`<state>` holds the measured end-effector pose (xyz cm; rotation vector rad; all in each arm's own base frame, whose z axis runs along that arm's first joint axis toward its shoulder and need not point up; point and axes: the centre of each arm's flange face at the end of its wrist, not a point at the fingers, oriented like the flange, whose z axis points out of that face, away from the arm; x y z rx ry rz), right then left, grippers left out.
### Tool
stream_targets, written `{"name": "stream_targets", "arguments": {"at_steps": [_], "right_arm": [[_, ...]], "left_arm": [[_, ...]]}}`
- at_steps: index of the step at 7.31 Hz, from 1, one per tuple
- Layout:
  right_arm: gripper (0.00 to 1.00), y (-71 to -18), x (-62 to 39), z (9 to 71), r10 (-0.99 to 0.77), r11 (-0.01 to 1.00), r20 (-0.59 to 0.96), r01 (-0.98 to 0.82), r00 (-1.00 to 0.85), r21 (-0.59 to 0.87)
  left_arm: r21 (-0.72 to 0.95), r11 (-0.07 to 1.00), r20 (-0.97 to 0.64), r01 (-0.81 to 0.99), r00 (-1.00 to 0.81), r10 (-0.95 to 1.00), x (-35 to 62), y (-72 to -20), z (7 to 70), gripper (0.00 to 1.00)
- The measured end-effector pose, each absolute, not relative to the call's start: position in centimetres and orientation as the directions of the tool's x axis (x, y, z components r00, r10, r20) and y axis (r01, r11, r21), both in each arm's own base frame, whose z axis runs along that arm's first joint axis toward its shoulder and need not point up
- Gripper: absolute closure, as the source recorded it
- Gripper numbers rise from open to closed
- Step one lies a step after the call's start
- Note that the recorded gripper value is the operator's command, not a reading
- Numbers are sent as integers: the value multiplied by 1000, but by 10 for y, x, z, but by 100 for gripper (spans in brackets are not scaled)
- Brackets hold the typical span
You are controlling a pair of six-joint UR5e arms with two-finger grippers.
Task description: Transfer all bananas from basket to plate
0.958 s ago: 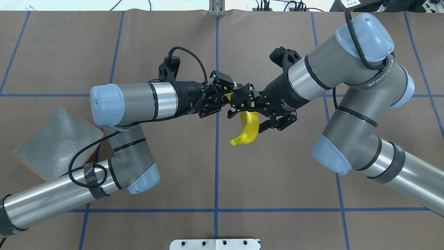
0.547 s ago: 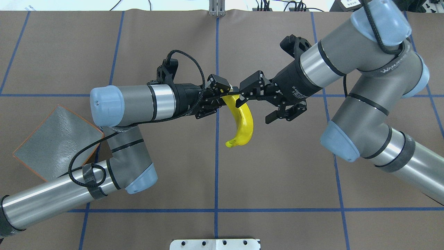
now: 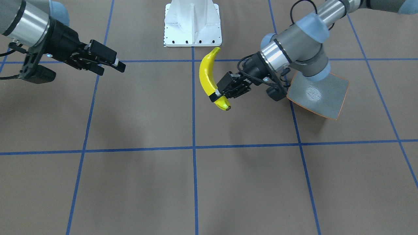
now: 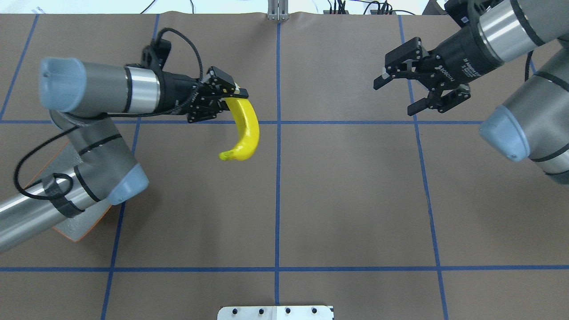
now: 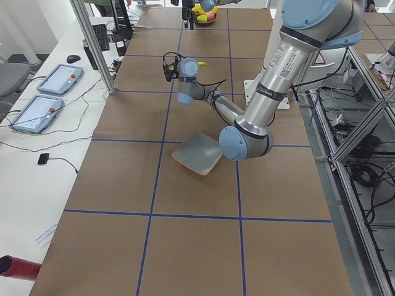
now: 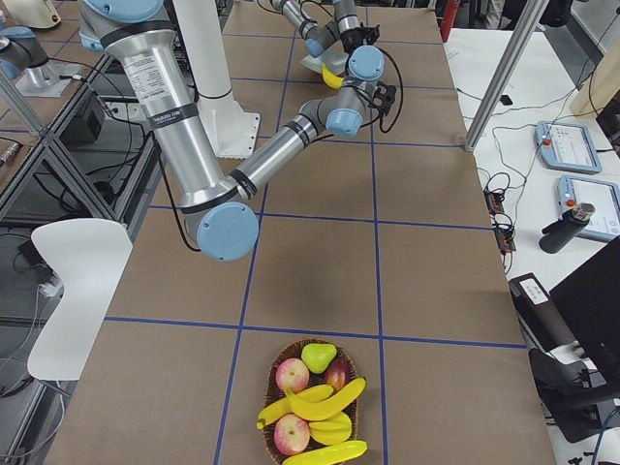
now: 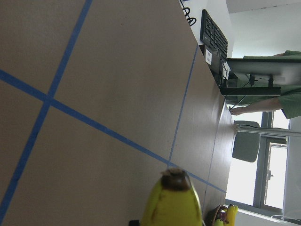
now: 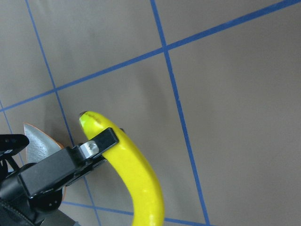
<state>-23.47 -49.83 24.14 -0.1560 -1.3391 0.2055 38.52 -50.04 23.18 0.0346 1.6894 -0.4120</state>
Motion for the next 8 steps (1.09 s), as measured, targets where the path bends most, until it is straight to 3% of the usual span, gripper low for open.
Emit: {"name": "stream_targets", "arguments": {"at_steps": [4, 8], "right_arm": [[0, -542, -172, 339, 3, 985, 855, -150, 519, 87], [0, -557, -139, 389, -71, 995, 707, 0, 703, 101]], "left_arm": [[-29, 958, -987, 284, 145, -73, 310, -492, 355, 100], [108, 971, -917, 211, 398, 15, 269, -465, 417, 100]]}}
